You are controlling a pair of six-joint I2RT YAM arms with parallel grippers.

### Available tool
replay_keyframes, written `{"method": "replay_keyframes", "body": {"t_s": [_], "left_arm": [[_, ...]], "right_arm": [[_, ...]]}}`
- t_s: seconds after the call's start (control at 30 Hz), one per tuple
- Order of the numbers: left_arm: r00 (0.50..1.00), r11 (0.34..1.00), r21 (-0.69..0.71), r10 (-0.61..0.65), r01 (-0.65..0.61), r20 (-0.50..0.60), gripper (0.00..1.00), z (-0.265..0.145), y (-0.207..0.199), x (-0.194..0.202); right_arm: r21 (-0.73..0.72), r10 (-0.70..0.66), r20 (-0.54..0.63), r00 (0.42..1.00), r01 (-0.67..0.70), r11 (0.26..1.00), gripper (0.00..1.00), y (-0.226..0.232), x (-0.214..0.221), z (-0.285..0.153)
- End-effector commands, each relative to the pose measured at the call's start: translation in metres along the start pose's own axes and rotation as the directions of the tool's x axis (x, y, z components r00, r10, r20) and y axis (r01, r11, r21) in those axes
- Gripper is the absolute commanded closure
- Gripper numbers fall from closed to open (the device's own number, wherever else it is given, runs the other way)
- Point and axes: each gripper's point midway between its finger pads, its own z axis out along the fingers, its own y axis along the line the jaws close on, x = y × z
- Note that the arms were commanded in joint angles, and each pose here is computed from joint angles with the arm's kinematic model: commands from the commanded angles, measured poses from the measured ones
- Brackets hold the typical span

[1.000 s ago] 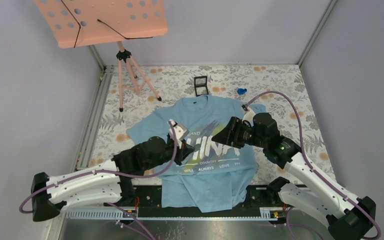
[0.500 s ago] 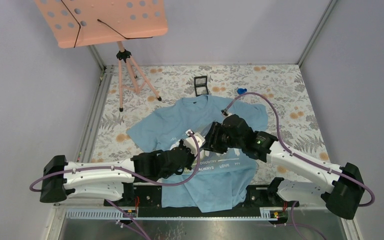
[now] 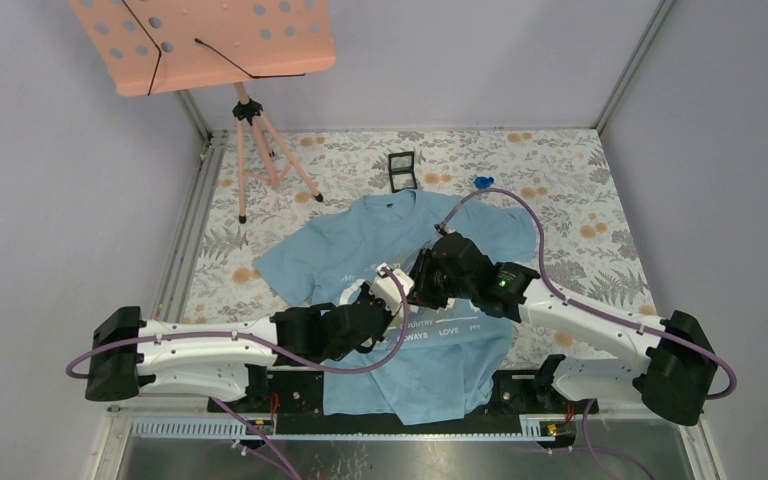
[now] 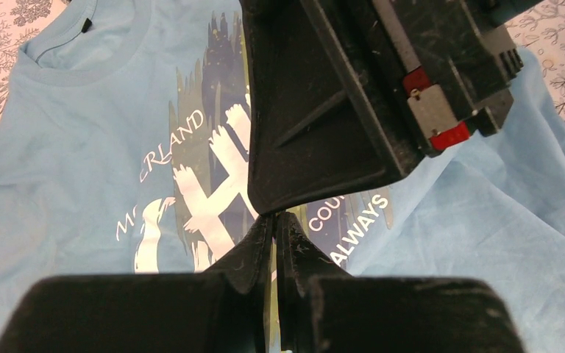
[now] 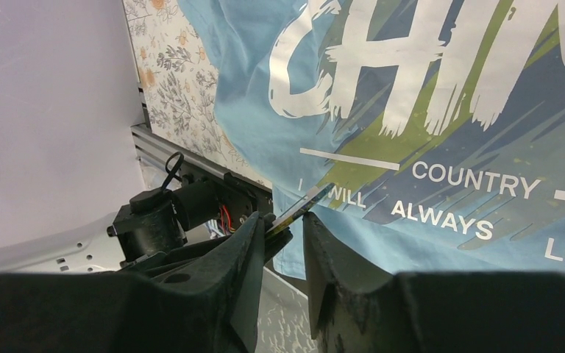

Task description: Pin the brooch onto the clothing

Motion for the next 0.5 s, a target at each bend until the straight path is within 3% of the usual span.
{"method": "replay_keyframes", "body": {"t_s": [0.0,0.3,0.47], "left_arm": [[0.99,0.996,0.051,-0.074,0.069,0.118,1.0,-0.004,-0.017,-0.043],[0.989,0.992,0.086,-0.097,0.088,0.107,0.97,-0.007,-0.027,-0.042],[0.988,0.99,0.097,-0.113,0.103,0.107,0.74,-0.008,-0.028,-0.041]], "right_arm": [[-0.043,-0.016,0.051,0.999,0.018,0.999,0.7,0.022,-0.012,0.001],[-0.046,-0.03,0.085,0.996,0.034,0.998,0.96,0.023,-0.018,0.002],[-0.017,-0.039,0.148,0.988,0.042,0.999,1.0,0.01,-0.027,0.005]]}}
